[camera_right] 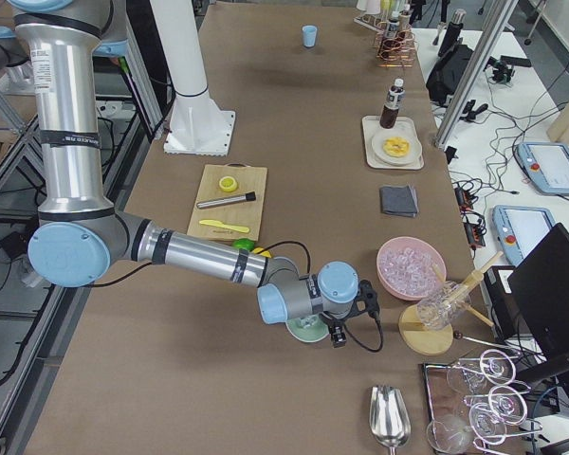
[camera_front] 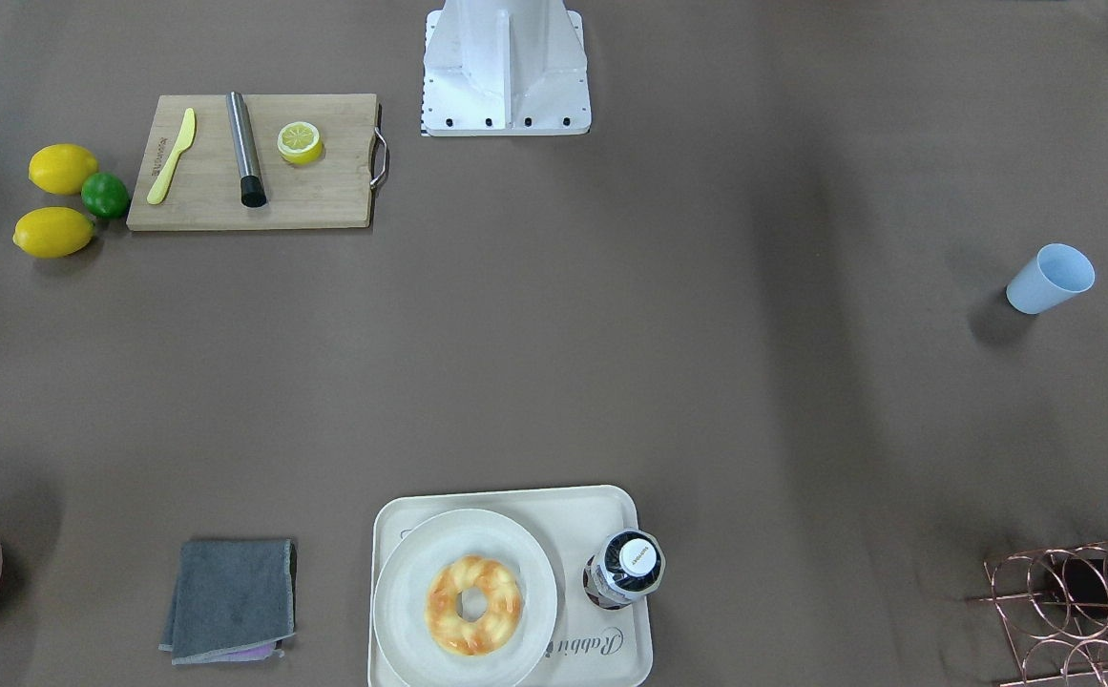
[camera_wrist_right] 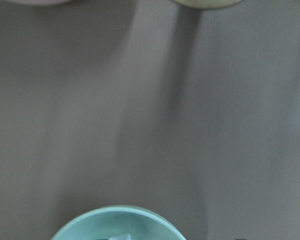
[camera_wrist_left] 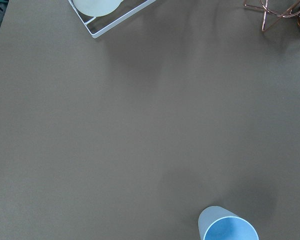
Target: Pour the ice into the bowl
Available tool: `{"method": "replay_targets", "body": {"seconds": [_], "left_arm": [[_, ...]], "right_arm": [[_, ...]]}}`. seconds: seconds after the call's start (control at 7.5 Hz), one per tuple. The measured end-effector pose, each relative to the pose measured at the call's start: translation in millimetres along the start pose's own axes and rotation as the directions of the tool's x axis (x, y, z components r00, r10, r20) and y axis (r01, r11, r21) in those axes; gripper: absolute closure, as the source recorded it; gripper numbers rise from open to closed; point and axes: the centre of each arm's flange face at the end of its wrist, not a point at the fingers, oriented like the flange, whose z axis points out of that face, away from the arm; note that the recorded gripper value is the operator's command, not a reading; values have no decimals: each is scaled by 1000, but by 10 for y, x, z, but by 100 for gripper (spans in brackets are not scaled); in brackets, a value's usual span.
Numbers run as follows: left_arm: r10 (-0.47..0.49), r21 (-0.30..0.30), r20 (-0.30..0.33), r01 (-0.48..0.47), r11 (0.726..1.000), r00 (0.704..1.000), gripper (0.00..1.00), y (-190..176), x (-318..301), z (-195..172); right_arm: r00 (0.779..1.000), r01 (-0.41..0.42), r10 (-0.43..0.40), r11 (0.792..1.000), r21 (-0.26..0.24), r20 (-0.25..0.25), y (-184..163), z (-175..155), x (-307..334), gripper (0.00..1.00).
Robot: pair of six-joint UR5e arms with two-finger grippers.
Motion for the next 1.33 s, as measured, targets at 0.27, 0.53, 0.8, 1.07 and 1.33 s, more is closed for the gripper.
{"method": "replay_targets", "body": {"seconds": [0.27, 0.53, 0.8, 1.07, 1.33], "left_arm": [[19, -2, 2, -19, 1000, 1000, 3, -2, 19, 17], [64, -8, 7, -64, 998, 998, 3, -2, 38, 46], [109, -8, 9, -109, 994, 994, 3, 1, 51, 50], [170, -12, 10, -170, 985, 985, 3, 9, 37, 61], [181, -15, 10, -181, 983, 983, 3, 16, 26, 70]], "right_arm": [[998, -52, 53, 998, 19, -30, -302, -523, -197, 1], [991, -99, 101, 995, 28, -84, -457, -1115, -492, 1], [981, -158, 163, 986, 51, -102, -513, -1547, -724, 1], [962, -250, 258, 964, 89, -94, -599, -1758, -888, 1], [941, -318, 325, 945, 80, -91, -556, -1689, -813, 1]]}}
